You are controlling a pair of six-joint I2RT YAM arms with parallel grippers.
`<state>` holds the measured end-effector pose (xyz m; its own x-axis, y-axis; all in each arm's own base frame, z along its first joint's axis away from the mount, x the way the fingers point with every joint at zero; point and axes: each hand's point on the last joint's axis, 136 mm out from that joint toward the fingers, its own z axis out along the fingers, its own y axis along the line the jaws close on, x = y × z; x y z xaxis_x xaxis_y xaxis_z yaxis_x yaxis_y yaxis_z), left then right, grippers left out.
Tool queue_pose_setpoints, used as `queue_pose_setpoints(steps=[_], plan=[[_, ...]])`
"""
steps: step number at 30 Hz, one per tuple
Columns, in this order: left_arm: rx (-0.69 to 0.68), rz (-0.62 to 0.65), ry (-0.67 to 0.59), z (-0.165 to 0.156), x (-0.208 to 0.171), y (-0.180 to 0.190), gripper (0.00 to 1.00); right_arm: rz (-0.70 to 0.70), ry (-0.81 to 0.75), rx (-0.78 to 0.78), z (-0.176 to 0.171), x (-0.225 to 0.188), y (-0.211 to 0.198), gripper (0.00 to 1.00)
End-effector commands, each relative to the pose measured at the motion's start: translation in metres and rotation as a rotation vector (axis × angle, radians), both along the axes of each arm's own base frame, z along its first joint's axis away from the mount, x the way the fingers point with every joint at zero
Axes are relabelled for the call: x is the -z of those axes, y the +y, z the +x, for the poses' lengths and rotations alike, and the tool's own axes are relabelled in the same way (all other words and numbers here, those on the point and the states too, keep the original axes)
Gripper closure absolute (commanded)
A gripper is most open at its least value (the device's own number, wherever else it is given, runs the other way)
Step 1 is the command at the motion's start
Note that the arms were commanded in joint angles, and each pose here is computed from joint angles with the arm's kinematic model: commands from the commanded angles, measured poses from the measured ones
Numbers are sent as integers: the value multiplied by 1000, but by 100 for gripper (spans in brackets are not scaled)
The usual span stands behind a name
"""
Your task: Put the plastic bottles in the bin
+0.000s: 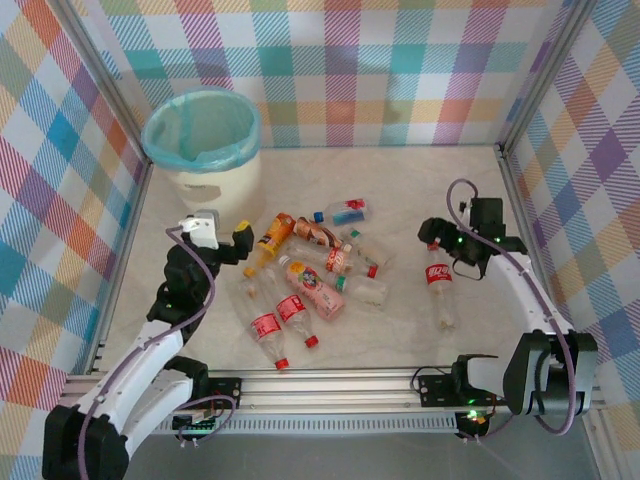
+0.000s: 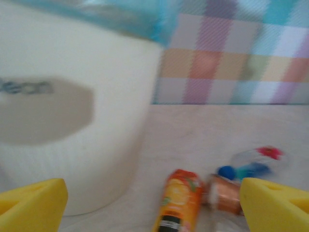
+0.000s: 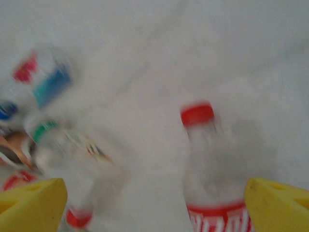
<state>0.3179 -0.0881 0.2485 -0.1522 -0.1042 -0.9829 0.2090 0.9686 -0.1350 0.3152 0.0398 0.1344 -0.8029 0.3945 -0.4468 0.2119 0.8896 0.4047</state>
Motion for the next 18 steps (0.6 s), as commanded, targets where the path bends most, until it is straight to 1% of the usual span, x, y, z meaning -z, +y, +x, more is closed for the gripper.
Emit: queue_pose_setpoints(steps=[1,3,5,7,9,13,15,18], plan=[[184,-38,63,-15,-13,-43,11,-13,195,24,-53,14,-3,6],[310,5,67,-25,-21,-75,11,-50,247,24,-65,23,-8,6],[427,80,69,-36,-25,-107,11,-62,304,13,-75,36,-9,6],[508,121,69,-41,-28,-129,11,-47,329,-4,-75,42,-4,7],[589,129,82,-44,-33,-149,11,-42,357,-15,-72,49,-2,7],[672,147,101,-41,-42,-175,14,-26,429,-38,-72,69,2,6],[705,167,104,-42,-44,-186,15,-11,452,-49,-72,78,5,10],[716,179,109,-38,-46,-194,15,-3,470,-59,-72,87,7,12]])
